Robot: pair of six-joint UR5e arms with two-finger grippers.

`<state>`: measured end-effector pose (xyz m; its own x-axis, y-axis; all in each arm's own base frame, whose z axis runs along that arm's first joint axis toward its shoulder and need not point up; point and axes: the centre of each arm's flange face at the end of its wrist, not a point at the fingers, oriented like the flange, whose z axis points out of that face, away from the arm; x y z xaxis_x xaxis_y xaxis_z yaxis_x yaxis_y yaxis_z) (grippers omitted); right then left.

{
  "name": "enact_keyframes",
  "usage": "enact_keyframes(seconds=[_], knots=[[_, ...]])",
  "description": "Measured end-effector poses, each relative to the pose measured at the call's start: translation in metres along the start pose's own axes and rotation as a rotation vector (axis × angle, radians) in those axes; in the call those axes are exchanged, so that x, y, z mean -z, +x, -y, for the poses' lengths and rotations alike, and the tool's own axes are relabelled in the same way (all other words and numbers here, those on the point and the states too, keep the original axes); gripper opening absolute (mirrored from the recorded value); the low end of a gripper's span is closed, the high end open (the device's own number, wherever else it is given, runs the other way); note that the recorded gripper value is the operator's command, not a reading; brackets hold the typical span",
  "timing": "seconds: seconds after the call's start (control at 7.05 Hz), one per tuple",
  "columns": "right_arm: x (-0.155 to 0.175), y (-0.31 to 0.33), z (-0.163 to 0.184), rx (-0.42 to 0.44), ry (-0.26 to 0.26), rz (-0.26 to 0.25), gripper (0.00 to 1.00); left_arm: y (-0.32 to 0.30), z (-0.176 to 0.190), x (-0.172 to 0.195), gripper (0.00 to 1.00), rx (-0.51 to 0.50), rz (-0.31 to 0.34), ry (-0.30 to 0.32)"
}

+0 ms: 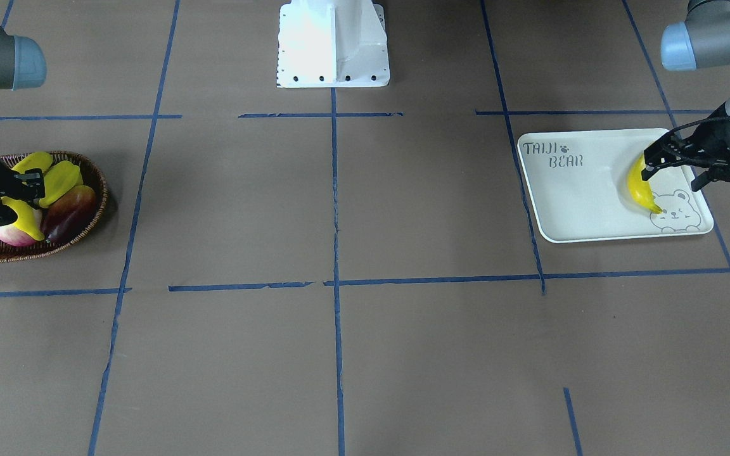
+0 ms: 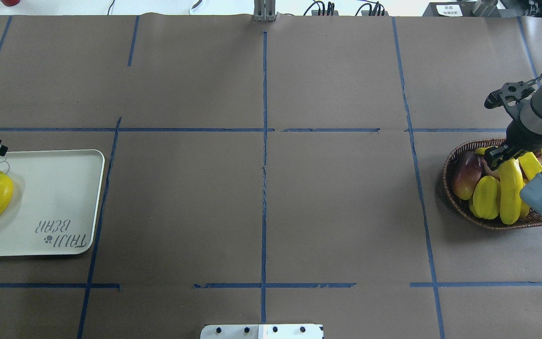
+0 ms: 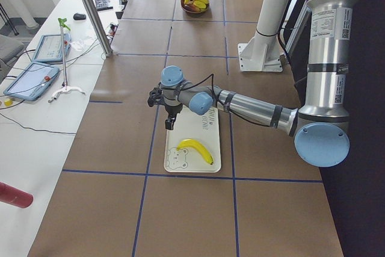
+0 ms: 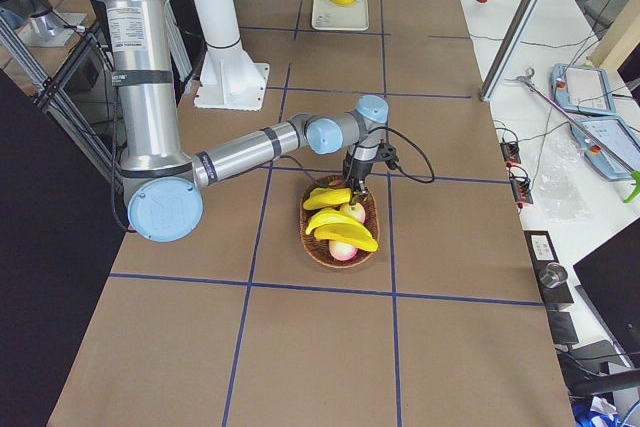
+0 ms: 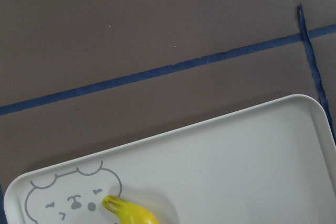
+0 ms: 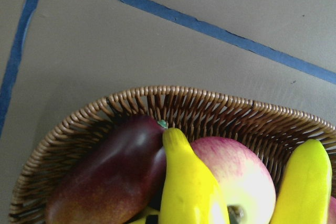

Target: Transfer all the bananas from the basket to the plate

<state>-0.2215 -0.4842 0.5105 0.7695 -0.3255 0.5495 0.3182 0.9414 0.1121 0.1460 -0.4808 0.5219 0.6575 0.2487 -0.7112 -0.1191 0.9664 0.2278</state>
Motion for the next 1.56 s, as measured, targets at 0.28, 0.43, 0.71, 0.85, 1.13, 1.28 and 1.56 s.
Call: enact_keyframes(seconds=[0.28,0.43,0.71,0.85,1.13,1.28,1.56], knots=[[0.038,-0.019,-0.011,-0.013,-0.015,0.006,0.03,0.000,0.000,0.000,1.00,0.000,0.000,0.000],[0.068,-0.032,-0.020,-0.023,-0.022,0.006,0.03,0.000,0.000,-0.001,1.00,0.000,0.000,-0.001],[0.101,-0.052,-0.017,-0.049,-0.005,0.008,0.00,0.001,0.001,0.000,1.00,-0.001,-0.001,0.001],[0.112,-0.064,-0.005,-0.090,0.017,0.016,0.01,0.004,0.003,0.001,1.00,-0.003,-0.004,0.007],[0.130,-0.093,0.029,-0.191,0.073,0.064,0.02,0.018,0.016,0.009,1.00,0.049,-0.017,0.032],[0.130,-0.108,0.042,-0.255,0.112,0.114,0.02,0.031,0.026,0.017,1.00,0.093,-0.031,0.052],[0.104,-0.155,0.060,-0.385,0.186,0.253,0.02,0.075,0.048,0.037,1.00,0.194,-0.080,0.096]])
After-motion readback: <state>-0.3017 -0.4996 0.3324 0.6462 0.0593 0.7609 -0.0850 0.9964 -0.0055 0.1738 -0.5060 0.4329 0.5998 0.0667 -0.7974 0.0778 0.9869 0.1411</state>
